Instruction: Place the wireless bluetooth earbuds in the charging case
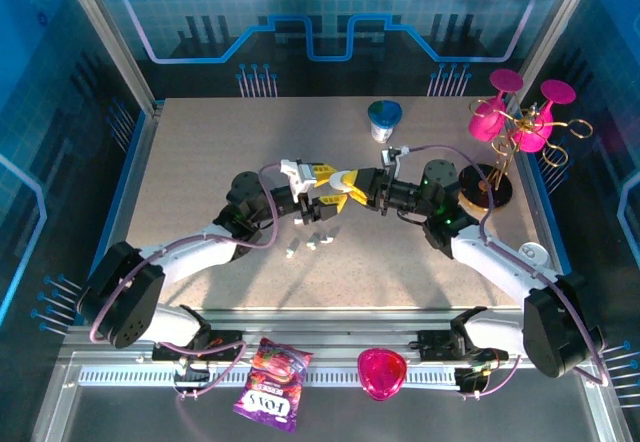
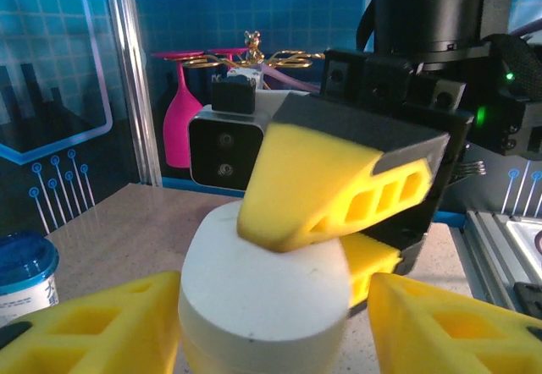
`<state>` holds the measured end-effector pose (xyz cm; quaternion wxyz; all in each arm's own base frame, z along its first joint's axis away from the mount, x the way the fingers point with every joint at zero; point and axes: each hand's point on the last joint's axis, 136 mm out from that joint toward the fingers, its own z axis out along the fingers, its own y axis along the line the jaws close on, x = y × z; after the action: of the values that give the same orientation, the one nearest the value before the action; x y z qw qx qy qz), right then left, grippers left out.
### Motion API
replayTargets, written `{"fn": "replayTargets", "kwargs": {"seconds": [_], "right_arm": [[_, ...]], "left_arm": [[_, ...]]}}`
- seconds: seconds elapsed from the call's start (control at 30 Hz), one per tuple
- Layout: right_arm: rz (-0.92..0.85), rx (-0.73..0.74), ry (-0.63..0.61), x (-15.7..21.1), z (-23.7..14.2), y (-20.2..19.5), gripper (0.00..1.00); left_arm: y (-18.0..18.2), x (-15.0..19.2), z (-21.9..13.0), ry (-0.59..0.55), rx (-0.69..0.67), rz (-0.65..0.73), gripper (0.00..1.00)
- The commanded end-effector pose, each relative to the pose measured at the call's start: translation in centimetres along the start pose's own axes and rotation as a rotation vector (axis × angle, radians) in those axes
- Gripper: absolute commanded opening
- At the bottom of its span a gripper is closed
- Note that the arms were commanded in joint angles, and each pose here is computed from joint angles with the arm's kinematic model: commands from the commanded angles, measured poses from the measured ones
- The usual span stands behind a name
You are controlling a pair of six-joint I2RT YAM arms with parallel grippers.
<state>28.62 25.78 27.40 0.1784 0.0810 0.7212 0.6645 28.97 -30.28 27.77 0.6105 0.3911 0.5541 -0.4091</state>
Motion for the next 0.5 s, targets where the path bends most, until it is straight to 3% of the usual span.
{"fn": "replayTargets", "kwargs": {"seconds": [0.0, 0.23, 0.47], "right_arm": [[-0.084, 0.075, -0.049, -1.3, -0.9, -1.4, 0.22], [-0.207, 0.336, -0.089, -4.5, -1.0, -6.2, 0.22], [-0.249, 0.598, -0.141, -9.3, 0.4, -12.0, 0.22]], "left_arm": [[-0.1, 1.8, -1.2, 0.070, -0.045, 0.008, 0.63], [0.8, 6.6, -4.5, 0.225, -0.200, -0.045, 0.88], [1.4, 8.7, -6.0, 0.341, -0.275, -0.053, 0.99]]}}
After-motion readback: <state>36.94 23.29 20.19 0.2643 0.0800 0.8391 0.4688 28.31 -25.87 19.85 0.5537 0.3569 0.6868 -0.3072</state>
